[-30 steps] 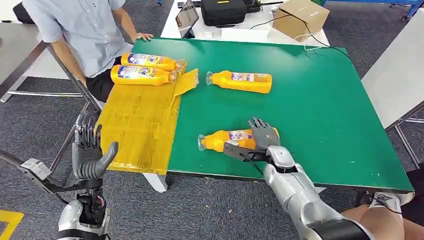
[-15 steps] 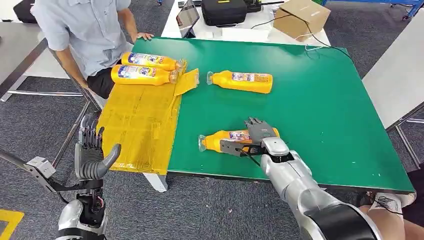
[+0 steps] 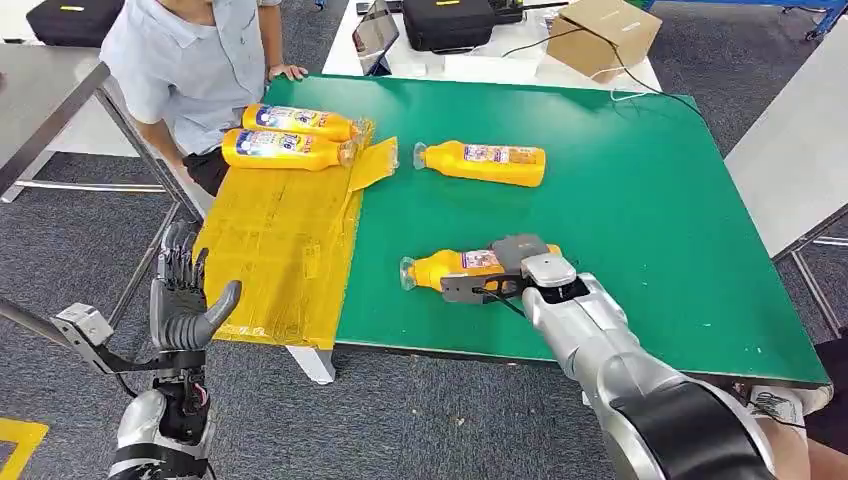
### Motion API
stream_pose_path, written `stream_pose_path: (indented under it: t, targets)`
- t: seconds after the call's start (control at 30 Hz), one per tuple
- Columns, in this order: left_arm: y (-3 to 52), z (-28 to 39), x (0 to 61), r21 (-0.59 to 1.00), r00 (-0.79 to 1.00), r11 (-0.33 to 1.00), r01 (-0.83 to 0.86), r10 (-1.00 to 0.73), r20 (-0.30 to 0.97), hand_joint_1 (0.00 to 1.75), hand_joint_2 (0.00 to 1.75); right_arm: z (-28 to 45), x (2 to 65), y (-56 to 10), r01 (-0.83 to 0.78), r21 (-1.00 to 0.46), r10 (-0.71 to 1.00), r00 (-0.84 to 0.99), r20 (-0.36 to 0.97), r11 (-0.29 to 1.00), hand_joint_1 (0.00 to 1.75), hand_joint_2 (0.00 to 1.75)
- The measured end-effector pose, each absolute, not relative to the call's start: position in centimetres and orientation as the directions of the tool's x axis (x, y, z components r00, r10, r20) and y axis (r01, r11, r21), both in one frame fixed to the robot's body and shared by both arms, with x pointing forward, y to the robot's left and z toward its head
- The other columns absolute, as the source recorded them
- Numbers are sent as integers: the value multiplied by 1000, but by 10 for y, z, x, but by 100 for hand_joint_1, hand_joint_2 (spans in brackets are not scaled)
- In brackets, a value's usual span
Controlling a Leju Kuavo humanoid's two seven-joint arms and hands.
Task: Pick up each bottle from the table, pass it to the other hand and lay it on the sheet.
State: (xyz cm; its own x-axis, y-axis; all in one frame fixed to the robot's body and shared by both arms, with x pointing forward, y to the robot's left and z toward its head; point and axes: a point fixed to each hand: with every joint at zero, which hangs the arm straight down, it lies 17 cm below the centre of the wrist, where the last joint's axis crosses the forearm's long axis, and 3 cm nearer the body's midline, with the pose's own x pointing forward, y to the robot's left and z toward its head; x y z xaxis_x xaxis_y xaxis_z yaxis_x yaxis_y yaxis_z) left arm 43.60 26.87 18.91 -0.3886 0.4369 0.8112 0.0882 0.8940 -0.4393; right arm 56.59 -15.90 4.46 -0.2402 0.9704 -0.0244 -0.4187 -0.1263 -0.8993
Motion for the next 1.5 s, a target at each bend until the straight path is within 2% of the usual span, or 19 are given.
stream_pose_path:
  t: [0.27,0.37,0.47,0.6,0.7,0.83,1.03,1.27,1.4,1.5]
  targets:
    - [271,185,438,-427,-384,901,77,422,821,0,175,43,563,-151,-419,-900,961,-276,2,-118,175,175]
    - [272,183,439,-422,-385,904,73,416,824,0,175,48,565,-145,-395,-915,957,-288,41,-79,175,175]
    - [271,183,439,-414,-383,908,70,407,829,0,175,63,568,-130,-313,-950,937,-329,119,11,175,175]
    - [271,181,442,-411,-378,910,47,397,836,0,175,75,561,-110,-292,-942,880,-389,273,163,175,175]
    - [270,175,445,-430,-356,903,-2,401,844,0,175,109,554,-91,-182,-910,783,-464,414,373,175,175]
    - [257,174,446,-441,-346,898,-1,413,842,0,175,125,546,-82,-123,-879,743,-487,459,461,175,175]
    - [237,165,444,-469,-306,883,10,449,839,0,175,168,521,-77,23,-756,640,-550,536,654,175,175]
    - [193,152,440,-353,-270,934,58,355,895,0,175,200,477,-58,36,-565,458,-629,629,825,175,175]
    - [173,148,437,-326,-258,941,90,338,905,0,175,205,464,-50,22,-519,414,-634,653,854,175,175]
    - [147,149,431,-257,-264,953,159,291,920,0,175,201,458,-41,-46,-439,323,-610,724,897,175,175]
